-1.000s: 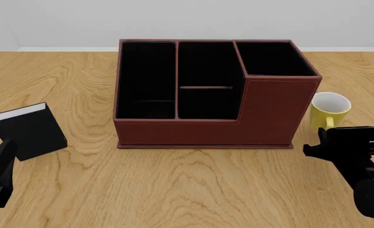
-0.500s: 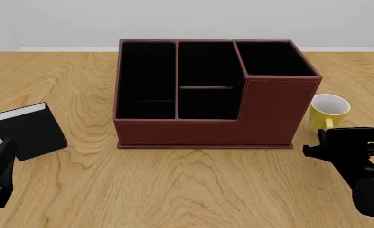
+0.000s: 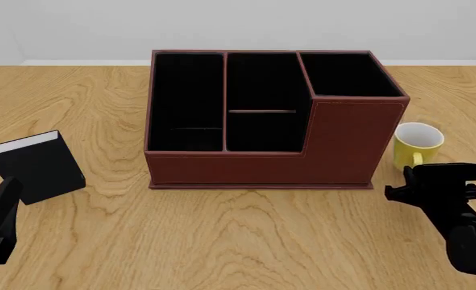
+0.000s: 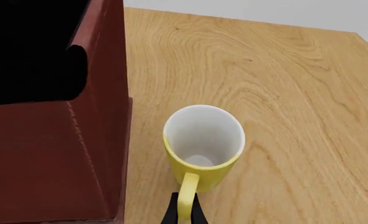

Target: Pick up the yellow and white mug and place it to the right of the caddy.

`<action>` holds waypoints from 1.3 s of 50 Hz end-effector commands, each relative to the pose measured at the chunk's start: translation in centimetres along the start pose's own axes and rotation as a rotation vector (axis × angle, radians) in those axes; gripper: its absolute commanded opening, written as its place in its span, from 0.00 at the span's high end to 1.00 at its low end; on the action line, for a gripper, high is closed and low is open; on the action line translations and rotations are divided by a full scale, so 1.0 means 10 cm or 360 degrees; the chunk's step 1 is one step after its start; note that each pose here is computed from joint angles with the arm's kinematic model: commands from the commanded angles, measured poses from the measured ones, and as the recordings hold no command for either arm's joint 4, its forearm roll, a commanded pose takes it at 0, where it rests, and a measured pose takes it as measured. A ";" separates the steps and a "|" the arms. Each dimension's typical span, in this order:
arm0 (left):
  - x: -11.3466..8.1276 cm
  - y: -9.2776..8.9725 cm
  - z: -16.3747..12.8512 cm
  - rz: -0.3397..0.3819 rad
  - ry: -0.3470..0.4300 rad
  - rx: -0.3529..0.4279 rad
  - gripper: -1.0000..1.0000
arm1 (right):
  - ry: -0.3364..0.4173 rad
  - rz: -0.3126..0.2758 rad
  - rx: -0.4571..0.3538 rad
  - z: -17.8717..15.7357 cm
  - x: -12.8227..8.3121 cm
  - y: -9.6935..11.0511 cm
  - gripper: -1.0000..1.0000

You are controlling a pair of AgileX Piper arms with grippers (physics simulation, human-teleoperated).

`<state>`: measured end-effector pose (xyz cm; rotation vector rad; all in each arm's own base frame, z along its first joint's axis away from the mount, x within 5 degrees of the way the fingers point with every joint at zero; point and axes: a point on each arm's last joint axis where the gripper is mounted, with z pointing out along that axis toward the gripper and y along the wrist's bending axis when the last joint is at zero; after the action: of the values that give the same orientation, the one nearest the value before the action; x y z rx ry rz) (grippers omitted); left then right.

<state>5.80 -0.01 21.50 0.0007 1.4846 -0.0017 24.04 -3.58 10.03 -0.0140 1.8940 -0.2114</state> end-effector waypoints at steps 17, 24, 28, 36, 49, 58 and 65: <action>0.00 0.00 0.00 0.0000 0.0000 0.0000 0.00 | 0.0012 0.0011 0.0005 0.05 0.03 -0.01 1.00; 0.00 0.00 0.00 0.0000 0.0000 0.0000 0.00 | 0.0014 0.0012 0.0007 0.06 0.03 -0.01 1.00; 0.00 0.00 0.00 0.0000 0.0000 0.0000 0.00 | 0.0015 0.0010 0.0007 0.06 0.03 -0.01 1.00; 0.00 0.00 0.00 0.0000 0.0000 0.0000 0.00 | 0.0024 0.0008 0.0003 0.08 0.05 0.00 1.00; 0.00 0.00 0.00 0.0000 0.0000 0.0000 0.00 | 0.0041 0.0011 0.0006 0.12 0.08 -0.01 1.00; 0.00 0.00 0.00 -0.0001 0.0000 0.0000 0.00 | 0.0047 0.0014 0.0004 0.12 0.09 0.00 1.00; 0.00 0.00 0.00 0.0000 0.0000 0.0000 0.00 | 0.0057 0.0018 0.0009 0.14 0.11 -0.01 1.00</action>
<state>5.80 -0.01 21.50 0.0006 1.4846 -0.0018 24.60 -4.18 9.27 0.0081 1.9110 -0.2364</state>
